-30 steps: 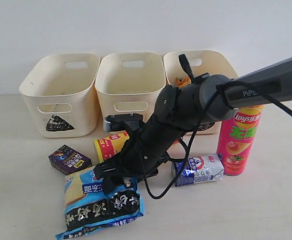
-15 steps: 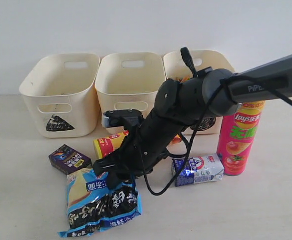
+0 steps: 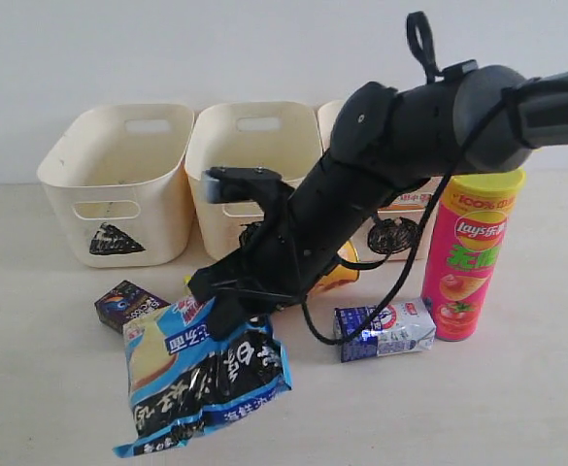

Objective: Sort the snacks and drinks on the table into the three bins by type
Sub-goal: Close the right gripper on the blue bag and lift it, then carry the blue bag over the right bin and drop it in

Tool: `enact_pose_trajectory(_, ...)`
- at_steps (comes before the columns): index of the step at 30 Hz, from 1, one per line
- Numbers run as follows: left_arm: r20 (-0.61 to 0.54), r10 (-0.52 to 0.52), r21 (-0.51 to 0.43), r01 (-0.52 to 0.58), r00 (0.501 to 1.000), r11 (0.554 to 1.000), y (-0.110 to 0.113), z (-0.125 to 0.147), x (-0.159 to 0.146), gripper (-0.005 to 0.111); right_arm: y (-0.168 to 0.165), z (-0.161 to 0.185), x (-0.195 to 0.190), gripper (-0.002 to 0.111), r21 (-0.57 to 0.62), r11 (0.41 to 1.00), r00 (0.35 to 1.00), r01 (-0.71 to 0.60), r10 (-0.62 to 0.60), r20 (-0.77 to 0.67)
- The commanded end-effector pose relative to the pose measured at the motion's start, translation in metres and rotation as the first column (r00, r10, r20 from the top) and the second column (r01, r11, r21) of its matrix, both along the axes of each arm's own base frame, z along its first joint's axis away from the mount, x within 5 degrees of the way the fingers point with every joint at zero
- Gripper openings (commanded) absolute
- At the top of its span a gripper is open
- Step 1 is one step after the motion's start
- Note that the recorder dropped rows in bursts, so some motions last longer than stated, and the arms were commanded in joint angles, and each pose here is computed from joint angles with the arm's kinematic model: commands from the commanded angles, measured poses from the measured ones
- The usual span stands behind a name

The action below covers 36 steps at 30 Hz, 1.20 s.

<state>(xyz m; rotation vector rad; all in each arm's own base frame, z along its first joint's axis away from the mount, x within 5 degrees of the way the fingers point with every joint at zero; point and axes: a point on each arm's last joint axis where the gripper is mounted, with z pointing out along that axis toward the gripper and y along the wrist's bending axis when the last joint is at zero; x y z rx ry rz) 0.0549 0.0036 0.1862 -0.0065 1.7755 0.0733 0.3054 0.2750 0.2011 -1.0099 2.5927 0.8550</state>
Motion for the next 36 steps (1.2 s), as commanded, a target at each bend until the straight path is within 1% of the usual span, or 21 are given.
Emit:
enact_pose_trajectory(1, 0.011, 0.003, -0.010, -0.002, 1.000, 1.000, 0.000, 0.002, 0.000, 0.004, -0.022, 0.026, 0.009, 0.000, 0.094, 0.995, 0.999, 0.038, -0.038, -0.004)
enact_pose_trajectory(7, 0.011, 0.003, -0.010, -0.002, 1.000, 1.000, 0.000, 0.002, 0.000, 0.004, -0.051, 0.055, 0.020, 0.000, 0.151, 0.983, 0.994, 0.104, -0.109, 0.023)
enact_pose_trajectory(13, 0.011, 0.003, -0.010, -0.002, 1.000, 1.000, 0.000, 0.002, 0.000, 0.004, -0.089, 0.077, 0.033, 0.000, 0.212, 0.962, 0.982, 0.172, -0.185, 0.045)
enact_pose_trajectory(17, 0.013, 0.002, -0.010, -0.002, 1.000, 1.000, 0.000, 0.002, 0.000, 0.004, -0.110, 0.093, 0.045, 0.000, 0.243, 0.951, 0.975, 0.192, -0.213, 0.062)
enact_pose_trajectory(23, 0.013, 0.002, -0.010, -0.002, 1.000, 1.000, 0.000, 0.002, 0.000, 0.004, -0.137, 0.128, 0.066, 0.000, 0.295, 0.927, 0.945, 0.230, -0.286, 0.161)
enact_pose_trajectory(26, 0.013, 0.002, -0.010, -0.002, 1.000, 1.000, 0.000, 0.002, 0.000, 0.004, -0.153, 0.139, 0.077, 0.000, 0.311, 0.915, 0.928, 0.257, -0.323, 0.183)
enact_pose_trajectory(32, 0.011, 0.003, -0.010, -0.003, 1.000, 1.000, 0.000, 0.002, 0.000, 0.004, -0.182, 0.145, 0.098, 0.000, 0.327, 0.889, 0.891, 0.320, -0.400, 0.216)
enact_pose_trajectory(36, 0.011, 0.003, -0.010, -0.003, 1.000, 1.000, 0.000, 0.002, 0.000, 0.004, -0.193, 0.143, 0.114, 0.000, 0.335, 0.877, 0.873, 0.345, -0.431, 0.230)
